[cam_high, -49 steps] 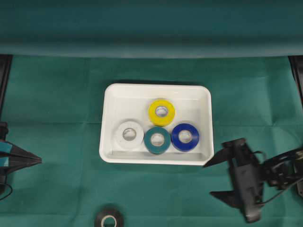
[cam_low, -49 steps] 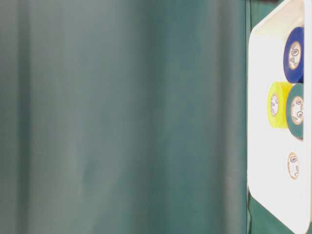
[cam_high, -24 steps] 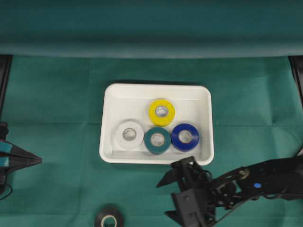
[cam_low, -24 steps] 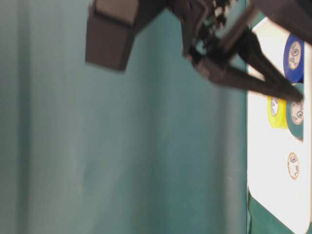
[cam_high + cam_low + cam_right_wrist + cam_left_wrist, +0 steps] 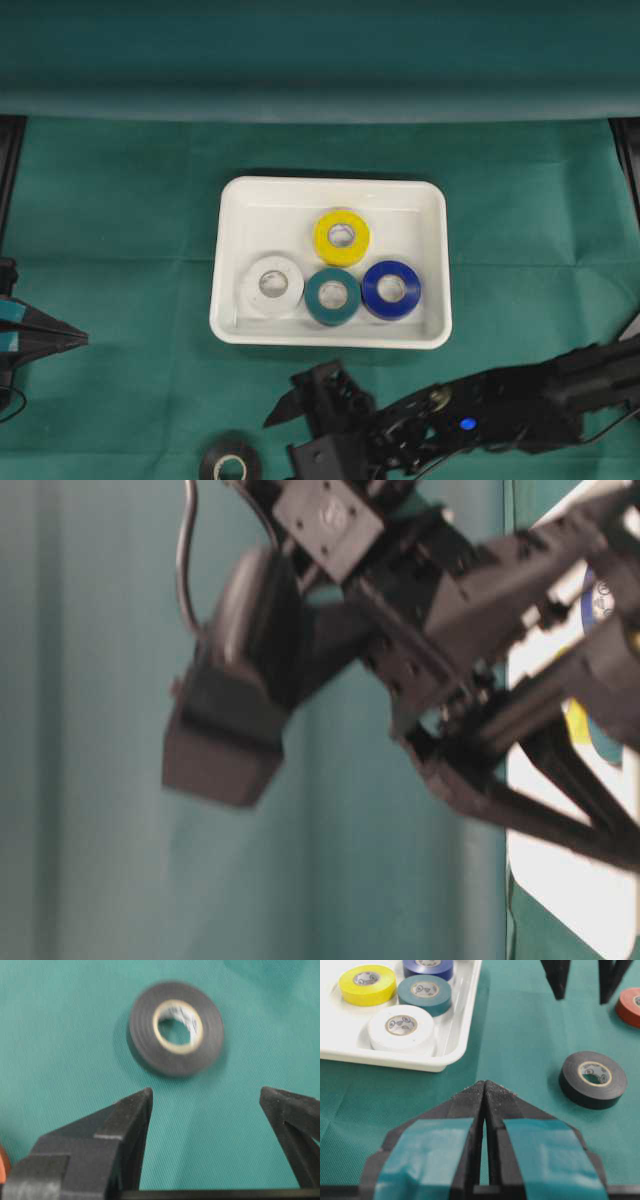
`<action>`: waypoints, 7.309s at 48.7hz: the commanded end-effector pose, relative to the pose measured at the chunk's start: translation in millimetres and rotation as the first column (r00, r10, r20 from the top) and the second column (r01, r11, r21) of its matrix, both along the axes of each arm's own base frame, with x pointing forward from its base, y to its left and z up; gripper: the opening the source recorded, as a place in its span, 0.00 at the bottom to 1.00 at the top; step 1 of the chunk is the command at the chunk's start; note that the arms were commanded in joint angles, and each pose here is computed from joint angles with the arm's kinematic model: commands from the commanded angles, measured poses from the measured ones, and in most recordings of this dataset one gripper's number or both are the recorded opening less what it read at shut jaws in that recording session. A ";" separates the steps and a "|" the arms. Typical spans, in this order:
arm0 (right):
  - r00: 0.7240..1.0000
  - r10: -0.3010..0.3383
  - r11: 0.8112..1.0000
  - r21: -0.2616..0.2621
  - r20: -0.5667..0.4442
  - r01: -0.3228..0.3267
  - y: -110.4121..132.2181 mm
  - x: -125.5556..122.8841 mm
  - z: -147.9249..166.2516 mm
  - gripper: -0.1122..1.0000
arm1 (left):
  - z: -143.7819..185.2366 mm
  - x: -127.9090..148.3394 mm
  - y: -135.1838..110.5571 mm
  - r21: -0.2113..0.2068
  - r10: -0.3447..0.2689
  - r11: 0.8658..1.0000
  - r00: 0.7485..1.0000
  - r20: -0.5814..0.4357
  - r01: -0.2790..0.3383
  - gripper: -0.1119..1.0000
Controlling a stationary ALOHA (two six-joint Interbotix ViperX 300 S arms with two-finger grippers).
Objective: Put the tape into the white case with the right arm.
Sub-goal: 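Move the right gripper down to the black tape roll at front left, then close the right gripper on the black roll and lift it, then carry the black roll over the tray and set it at the back right, then withdraw the open right gripper to the right of the tray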
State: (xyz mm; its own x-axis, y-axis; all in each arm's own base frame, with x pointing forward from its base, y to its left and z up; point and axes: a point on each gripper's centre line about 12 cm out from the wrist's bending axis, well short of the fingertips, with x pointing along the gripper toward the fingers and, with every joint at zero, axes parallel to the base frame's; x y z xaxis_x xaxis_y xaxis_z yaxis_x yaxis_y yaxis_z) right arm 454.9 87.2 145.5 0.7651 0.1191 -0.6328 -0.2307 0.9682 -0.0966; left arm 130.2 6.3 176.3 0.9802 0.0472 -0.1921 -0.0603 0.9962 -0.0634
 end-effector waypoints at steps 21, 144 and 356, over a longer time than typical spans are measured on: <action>0.998 -0.046 0.988 0.150 0.053 0.038 26.8 35.5 11.2 0.67 | 4.6 1.3 0.3 0.000 0.002 1.000 1.000 0.009 -0.002 0.10; 0.994 -0.111 0.990 0.082 -0.021 0.113 38.6 61.1 -14.2 0.12 | 3.5 1.1 0.3 0.000 0.002 1.000 1.000 0.008 -0.002 0.10; 0.781 -0.614 0.789 -0.057 -0.117 0.612 -188.7 -202.2 10.2 0.65 | 4.3 1.3 0.3 -0.001 0.002 1.000 1.000 0.011 -0.002 0.10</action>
